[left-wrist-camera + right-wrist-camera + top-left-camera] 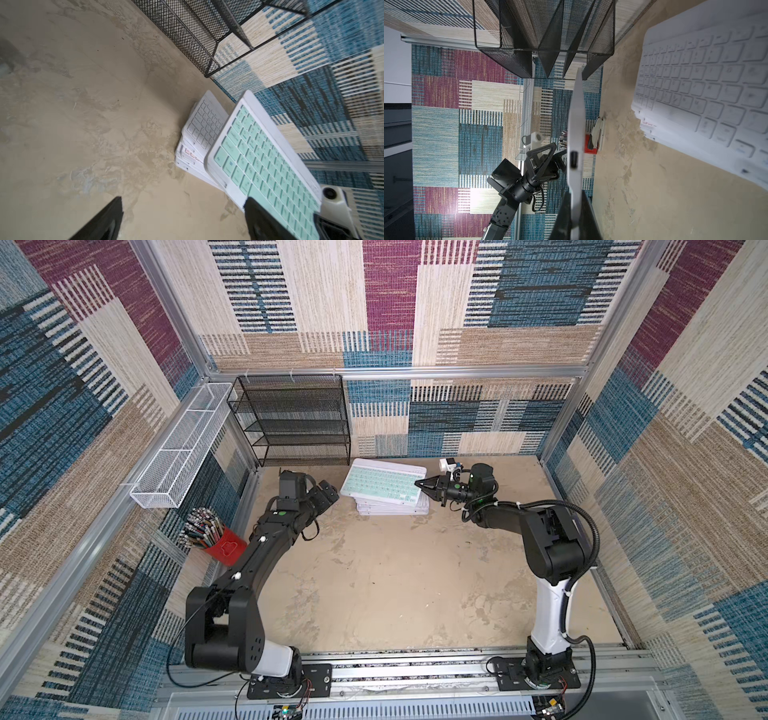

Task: Stack the numeric keypads
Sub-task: Place the numeric keypad at the numeric keypad.

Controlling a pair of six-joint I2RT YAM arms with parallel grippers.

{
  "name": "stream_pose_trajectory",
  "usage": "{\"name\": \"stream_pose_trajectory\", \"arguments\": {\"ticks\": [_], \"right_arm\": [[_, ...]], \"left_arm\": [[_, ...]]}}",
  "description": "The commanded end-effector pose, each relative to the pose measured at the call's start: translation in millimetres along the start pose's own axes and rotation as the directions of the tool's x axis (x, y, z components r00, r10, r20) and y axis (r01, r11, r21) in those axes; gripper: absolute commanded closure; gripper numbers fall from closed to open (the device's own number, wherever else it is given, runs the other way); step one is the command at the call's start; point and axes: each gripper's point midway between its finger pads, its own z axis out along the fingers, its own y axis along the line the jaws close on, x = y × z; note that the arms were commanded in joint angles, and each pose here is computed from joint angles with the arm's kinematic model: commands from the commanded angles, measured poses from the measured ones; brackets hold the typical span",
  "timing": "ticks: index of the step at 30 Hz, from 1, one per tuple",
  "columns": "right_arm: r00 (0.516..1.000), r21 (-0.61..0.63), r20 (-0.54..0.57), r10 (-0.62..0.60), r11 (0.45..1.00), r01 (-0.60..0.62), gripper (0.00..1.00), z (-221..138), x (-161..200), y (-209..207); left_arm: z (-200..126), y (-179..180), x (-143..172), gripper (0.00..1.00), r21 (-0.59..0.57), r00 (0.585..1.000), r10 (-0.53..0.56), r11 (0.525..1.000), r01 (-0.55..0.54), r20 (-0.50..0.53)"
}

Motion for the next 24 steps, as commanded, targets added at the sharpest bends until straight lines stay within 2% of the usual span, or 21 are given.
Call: {"name": "stream_pose_trajectory", "arguments": {"ticks": [1, 5, 10, 24], "right_arm": [[1.0, 0.028, -0.016, -0.011, 1.0, 0.012, 1.0, 3, -9, -19], [1.0, 0.034, -0.014, -0.015, 0.999, 0.016, 1.0, 5, -21, -35], [0.999, 0.037, -0.008, -0.039, 0.999, 0.039, 1.0, 4, -38, -45], [0.999, 0.108, -0.038, -0.015, 0.994, 0.019, 1.0, 7, -60, -93]], "left_arm": [[26, -7, 1, 0.09, 0.025, 0.994, 0.085, 0.996, -0.084, -0.062], [64, -11, 6, 0.11, 0.064, 0.989, 0.076, 0.996, -0.068, -0.127], [104, -9, 10, 0.12, 0.068, 0.984, 0.095, 0.994, -0.085, -0.152], [170, -25, -1, 0.12, 0.049, 0.972, 0.143, 0.99, -0.136, -0.188]]}}
